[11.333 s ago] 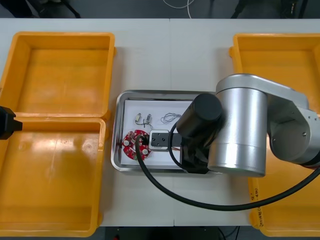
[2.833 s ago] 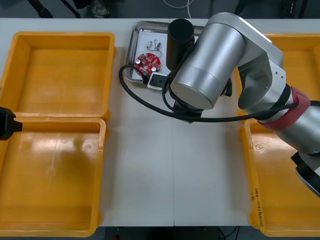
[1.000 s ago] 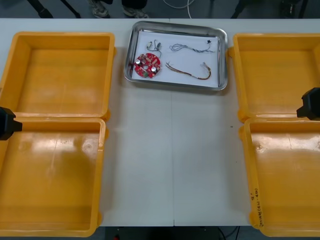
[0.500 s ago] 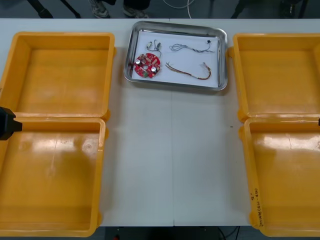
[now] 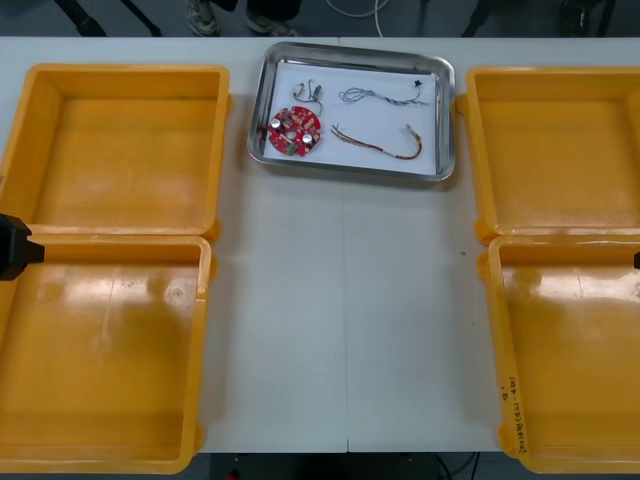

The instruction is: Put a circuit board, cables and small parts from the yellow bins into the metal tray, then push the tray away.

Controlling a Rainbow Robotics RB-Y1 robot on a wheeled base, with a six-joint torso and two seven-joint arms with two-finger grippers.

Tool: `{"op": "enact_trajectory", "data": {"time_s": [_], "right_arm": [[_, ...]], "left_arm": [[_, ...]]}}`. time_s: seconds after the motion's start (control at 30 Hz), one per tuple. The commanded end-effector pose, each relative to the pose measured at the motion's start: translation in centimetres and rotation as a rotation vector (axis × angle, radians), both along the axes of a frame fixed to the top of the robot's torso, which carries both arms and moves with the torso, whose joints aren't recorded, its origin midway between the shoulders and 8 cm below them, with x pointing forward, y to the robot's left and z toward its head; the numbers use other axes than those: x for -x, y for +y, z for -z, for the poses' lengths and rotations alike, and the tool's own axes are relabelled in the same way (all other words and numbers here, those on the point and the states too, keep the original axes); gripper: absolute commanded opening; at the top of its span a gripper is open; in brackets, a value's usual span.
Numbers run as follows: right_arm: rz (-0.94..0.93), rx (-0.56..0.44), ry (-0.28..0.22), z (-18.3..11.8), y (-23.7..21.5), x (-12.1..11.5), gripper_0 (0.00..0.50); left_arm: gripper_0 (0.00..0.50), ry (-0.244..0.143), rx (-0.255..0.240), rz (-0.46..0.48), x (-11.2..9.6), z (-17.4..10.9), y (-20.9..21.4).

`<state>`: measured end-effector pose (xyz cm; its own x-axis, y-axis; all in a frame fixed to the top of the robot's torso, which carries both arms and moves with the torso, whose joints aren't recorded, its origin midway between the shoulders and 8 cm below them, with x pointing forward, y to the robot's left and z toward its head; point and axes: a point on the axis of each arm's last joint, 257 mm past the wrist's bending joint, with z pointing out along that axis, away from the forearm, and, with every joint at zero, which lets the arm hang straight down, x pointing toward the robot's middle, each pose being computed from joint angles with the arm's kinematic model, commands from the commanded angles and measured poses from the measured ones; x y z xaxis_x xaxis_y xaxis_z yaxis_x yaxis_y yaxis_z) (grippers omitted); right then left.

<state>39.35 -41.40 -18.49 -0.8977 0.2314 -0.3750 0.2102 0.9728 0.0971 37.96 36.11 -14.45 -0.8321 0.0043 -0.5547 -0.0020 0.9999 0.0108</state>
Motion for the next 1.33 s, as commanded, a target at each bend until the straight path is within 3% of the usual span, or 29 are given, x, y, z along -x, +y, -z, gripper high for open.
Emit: {"op": "enact_trajectory", "data": {"time_s": [0.03, 0.3, 0.53, 1.33], "right_arm": [[-0.006, 0.042, -0.036, -1.8, -1.9, 0.0, 0.500], [-0.035, 0.039, -0.099, -2.5, -1.0, -1.0, 0.500], [-0.046, 0.038, -0.113, -2.3, -0.8, -1.1, 0.500], [-0.038, 0.039, -0.093, -2.0, -0.9, -0.6, 0.500]], "left_arm": [[0.500, -0.013, -0.057, 0.052, 0.4, -0.5, 0.4], [0.500, -0.013, -0.057, 0.052, 0.4, -0.5, 0.4], [0.500, -0.013, -0.057, 0.052, 0.4, -0.5, 0.4], [0.500, -0.013, -0.057, 0.052, 0.4, -0.5, 0.4]]}}
